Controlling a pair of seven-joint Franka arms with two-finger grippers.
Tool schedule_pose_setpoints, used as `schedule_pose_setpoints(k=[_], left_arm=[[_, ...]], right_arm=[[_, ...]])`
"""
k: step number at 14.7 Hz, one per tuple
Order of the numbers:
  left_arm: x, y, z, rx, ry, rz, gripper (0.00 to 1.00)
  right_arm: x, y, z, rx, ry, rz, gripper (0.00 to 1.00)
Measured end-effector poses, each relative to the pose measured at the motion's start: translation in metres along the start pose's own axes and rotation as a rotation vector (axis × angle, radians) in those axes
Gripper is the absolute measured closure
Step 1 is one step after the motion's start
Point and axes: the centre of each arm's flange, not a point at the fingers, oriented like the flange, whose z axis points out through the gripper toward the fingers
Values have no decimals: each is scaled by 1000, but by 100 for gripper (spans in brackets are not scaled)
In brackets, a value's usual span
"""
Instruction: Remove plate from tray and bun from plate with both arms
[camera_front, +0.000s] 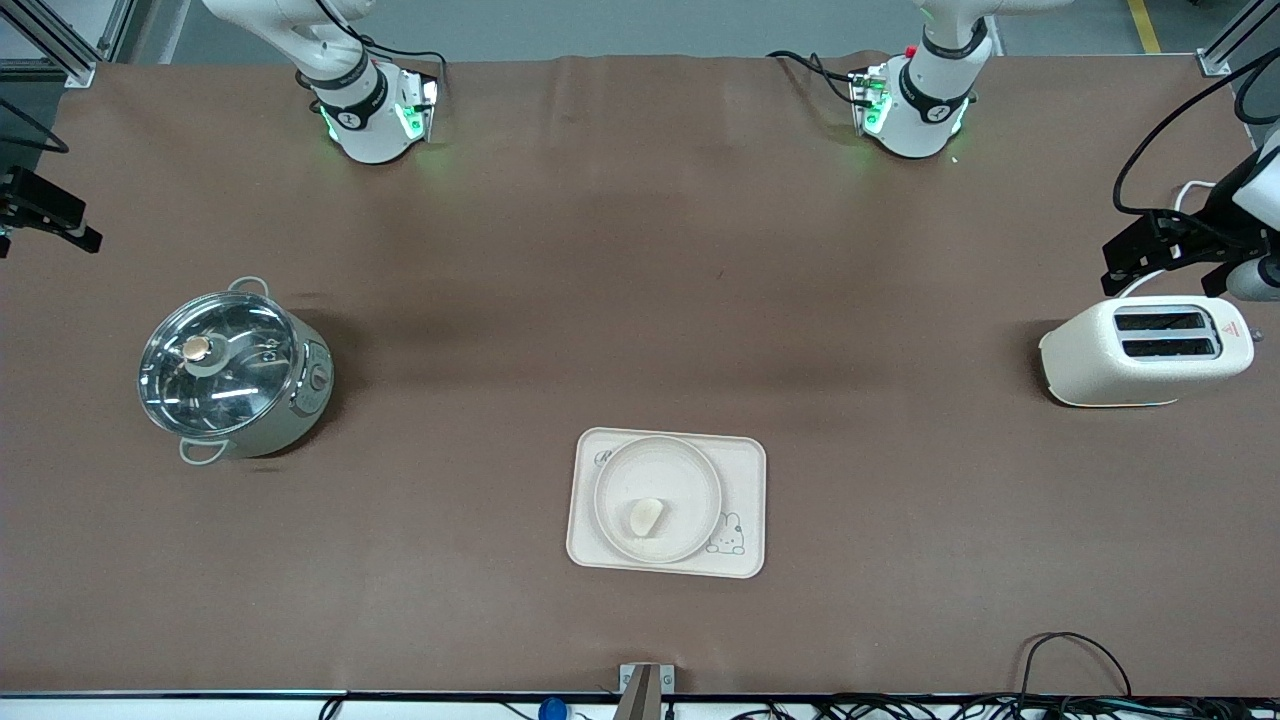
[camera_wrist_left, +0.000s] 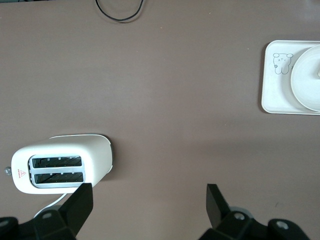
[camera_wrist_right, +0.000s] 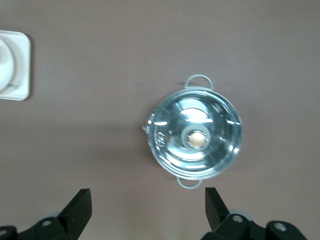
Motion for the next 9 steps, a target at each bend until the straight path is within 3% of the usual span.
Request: schedule_pose_setpoints(k=[3, 9], left_arm=[[-2, 8, 1, -1, -16, -8, 0], [-5, 7, 8, 2, -63, -15, 0]], right_arm=[[27, -21, 27, 67, 28, -24, 0], [119, -110, 187, 182, 34, -8, 0]])
